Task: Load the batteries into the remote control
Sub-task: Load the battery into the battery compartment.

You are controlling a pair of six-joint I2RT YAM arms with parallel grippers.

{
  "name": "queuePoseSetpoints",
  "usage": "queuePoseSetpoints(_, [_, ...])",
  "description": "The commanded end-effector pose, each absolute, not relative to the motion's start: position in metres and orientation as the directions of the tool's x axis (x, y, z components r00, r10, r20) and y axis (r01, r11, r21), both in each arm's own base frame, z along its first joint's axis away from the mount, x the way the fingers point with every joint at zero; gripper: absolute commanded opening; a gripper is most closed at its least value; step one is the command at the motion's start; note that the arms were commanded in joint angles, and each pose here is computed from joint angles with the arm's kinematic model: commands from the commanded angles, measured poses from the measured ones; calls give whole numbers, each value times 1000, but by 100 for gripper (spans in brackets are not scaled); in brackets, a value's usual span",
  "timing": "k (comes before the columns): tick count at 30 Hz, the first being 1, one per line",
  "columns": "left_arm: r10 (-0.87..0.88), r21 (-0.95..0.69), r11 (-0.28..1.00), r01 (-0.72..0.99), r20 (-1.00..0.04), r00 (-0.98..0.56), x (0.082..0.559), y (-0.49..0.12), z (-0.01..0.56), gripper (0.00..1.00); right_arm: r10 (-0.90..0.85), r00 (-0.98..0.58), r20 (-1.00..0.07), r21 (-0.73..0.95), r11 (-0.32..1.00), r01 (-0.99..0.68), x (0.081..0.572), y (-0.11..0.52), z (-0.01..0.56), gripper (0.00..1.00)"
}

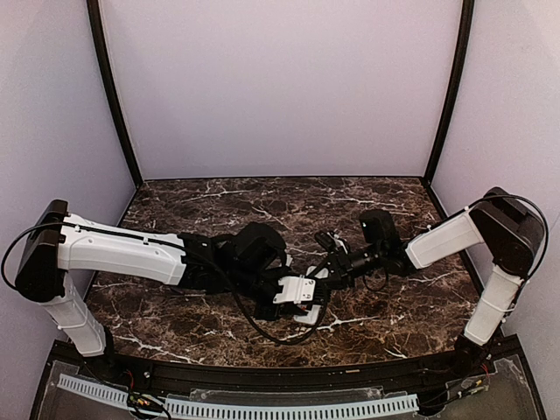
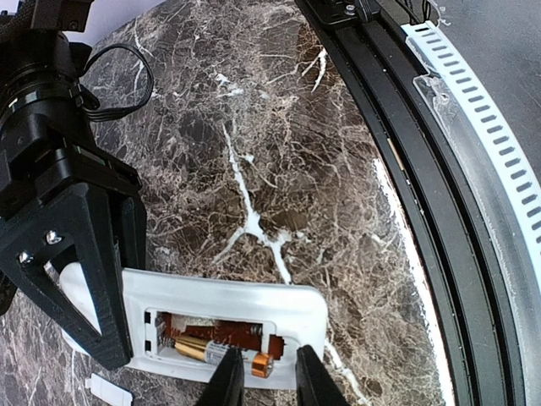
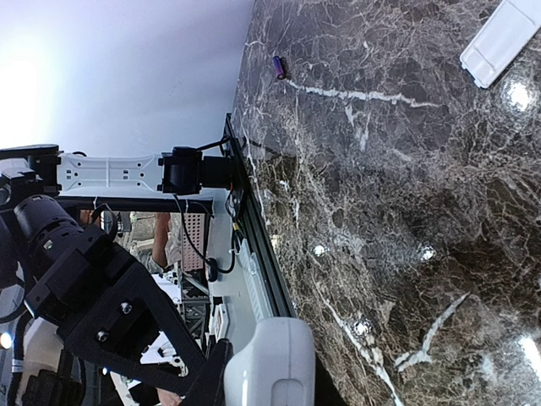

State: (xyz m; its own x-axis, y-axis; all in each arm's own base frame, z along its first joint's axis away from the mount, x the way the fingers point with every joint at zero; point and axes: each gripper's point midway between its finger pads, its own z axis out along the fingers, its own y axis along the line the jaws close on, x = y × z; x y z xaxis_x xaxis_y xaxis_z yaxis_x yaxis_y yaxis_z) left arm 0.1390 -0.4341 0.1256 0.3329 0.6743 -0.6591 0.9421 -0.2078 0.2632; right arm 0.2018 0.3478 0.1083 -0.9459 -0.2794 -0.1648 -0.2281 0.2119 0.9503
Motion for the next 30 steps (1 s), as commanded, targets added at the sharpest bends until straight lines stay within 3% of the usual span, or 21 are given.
queuePoseSetpoints(1, [688,277,-215,937,-638,346,140,-435,124,22,-306,-928,-211,949,165,-270,199,354,121,0])
queuePoseSetpoints(24, [732,285,-191,939,-596,329,149,-433,105,12,-318,-927,-197,953,160,-257,193,359,117,0])
queuePoseSetpoints(30, [699,281,-110,953,-660,275,154,-435,122,22,-289,-927,-241,926,218,-308,204,355,113,0])
